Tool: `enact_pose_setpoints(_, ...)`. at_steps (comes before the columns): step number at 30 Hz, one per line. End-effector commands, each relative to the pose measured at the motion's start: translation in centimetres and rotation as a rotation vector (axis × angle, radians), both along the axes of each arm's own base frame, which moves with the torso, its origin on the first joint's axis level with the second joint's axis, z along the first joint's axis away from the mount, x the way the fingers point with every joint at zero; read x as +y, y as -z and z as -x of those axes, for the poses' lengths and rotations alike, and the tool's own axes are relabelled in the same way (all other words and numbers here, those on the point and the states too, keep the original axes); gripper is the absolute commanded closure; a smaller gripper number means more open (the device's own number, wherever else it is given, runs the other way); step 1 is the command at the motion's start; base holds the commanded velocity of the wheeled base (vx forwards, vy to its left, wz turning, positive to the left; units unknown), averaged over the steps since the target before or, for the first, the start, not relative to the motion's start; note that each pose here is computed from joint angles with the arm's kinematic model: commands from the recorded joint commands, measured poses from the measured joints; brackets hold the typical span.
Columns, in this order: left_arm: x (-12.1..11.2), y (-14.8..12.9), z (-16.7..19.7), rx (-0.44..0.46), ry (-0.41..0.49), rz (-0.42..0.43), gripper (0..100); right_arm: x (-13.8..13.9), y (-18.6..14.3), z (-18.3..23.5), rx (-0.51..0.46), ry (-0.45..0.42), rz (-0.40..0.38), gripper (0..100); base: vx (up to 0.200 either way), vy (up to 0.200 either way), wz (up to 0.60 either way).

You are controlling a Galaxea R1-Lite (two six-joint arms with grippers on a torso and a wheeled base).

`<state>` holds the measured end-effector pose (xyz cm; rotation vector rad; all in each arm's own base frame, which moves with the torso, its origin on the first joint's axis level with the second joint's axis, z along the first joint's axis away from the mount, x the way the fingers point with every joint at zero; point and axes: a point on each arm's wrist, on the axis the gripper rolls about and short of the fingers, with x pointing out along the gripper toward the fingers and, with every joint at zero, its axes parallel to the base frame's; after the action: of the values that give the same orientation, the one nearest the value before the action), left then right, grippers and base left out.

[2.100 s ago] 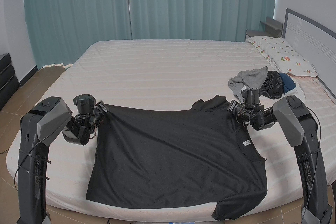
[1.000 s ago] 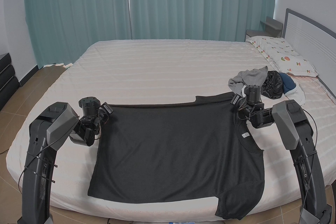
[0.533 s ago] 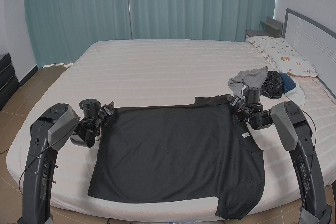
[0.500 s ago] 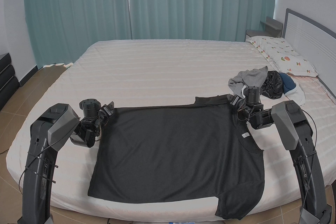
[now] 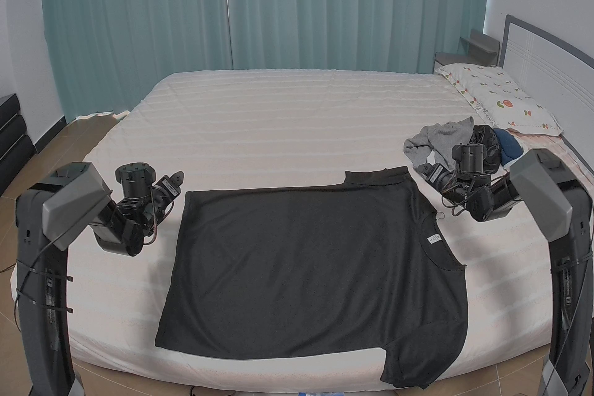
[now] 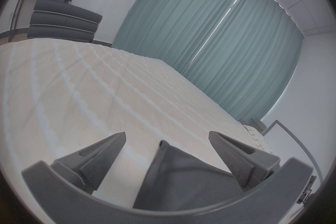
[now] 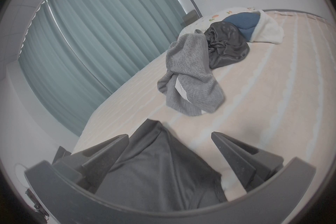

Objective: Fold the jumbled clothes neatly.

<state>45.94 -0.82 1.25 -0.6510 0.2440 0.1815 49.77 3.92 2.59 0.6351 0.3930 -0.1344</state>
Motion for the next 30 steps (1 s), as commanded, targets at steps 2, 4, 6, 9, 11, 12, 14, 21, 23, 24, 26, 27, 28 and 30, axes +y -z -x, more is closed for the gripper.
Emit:
enact_pose_setpoints(2,0.0,-7.9,10.8,-0.003,0.130,0.075,0,-1.8,-8.1,11.2,0.008,-0.094,-0.124,0,0.000,0.000,0.00)
enact_pose_setpoints(4,0.1,-8.1,13.5,0.014,0.163,0.088,0,-2.1,-8.2,14.1,0.032,-0.129,-0.142,0,0.000,0.000,0.00)
enact_pose_setpoints(6,0.0,-7.8,15.8,0.050,0.184,0.098,0,-2.3,-8.1,17.2,0.068,-0.171,-0.167,0,0.000,0.000,0.00)
enact_pose_setpoints(9,-0.2,-6.5,18.4,0.134,0.192,0.107,0,-2.5,-7.6,21.3,0.129,-0.212,-0.193,0,0.000,0.000,0.00)
enact_pose_setpoints(11,-0.4,-5.4,19.6,0.194,0.198,0.113,0,-2.5,-6.8,23.6,0.180,-0.229,-0.209,0,0.000,0.000,0.00)
enact_pose_setpoints(12,-0.4,-4.9,20.1,0.222,0.199,0.115,0,-2.6,-6.3,24.5,0.206,-0.230,-0.214,0,0.000,0.000,0.00)
enact_pose_setpoints(14,-0.4,-4.2,21.0,0.263,0.205,0.125,0,-2.6,-5.3,26.1,0.258,-0.230,-0.225,0,0.000,0.000,0.00)
enact_pose_setpoints(21,-0.5,-3.6,21.8,0.307,0.218,0.215,0,-3.5,-3.0,28.3,0.381,-0.242,-0.279,0,-0.171,0.000,0.00)
enact_pose_setpoints(23,-0.5,-3.0,21.7,0.330,0.230,0.223,0,-3.9,-2.9,28.4,0.383,-0.240,-0.291,0,-0.200,0.000,0.00)
enact_pose_setpoints(24,-0.5,-3.0,21.7,0.330,0.230,0.223,0,-3.9,-2.9,28.4,0.383,-0.240,-0.291,0,-0.200,0.000,0.00)
enact_pose_setpoints(26,-0.5,-2.3,21.5,0.358,0.227,0.229,0,-4.5,-2.7,28.5,0.388,-0.234,-0.287,0,-0.200,0.000,0.00)
enact_pose_setpoints(27,-0.5,-2.0,21.5,0.368,0.228,0.231,0,-4.5,-2.4,28.6,0.399,-0.241,-0.278,0,-0.200,0.000,0.00)
enact_pose_setpoints(28,-0.5,-1.8,21.5,0.379,0.226,0.231,0,-4.5,-2.1,28.7,0.413,-0.251,-0.264,0,-0.200,0.000,0.00)
enact_pose_setpoints(30,-0.5,-1.4,21.5,0.395,0.228,0.232,0,-4.5,-1.5,28.8,0.432,-0.272,-0.239,0,-0.200,0.000,0.00)
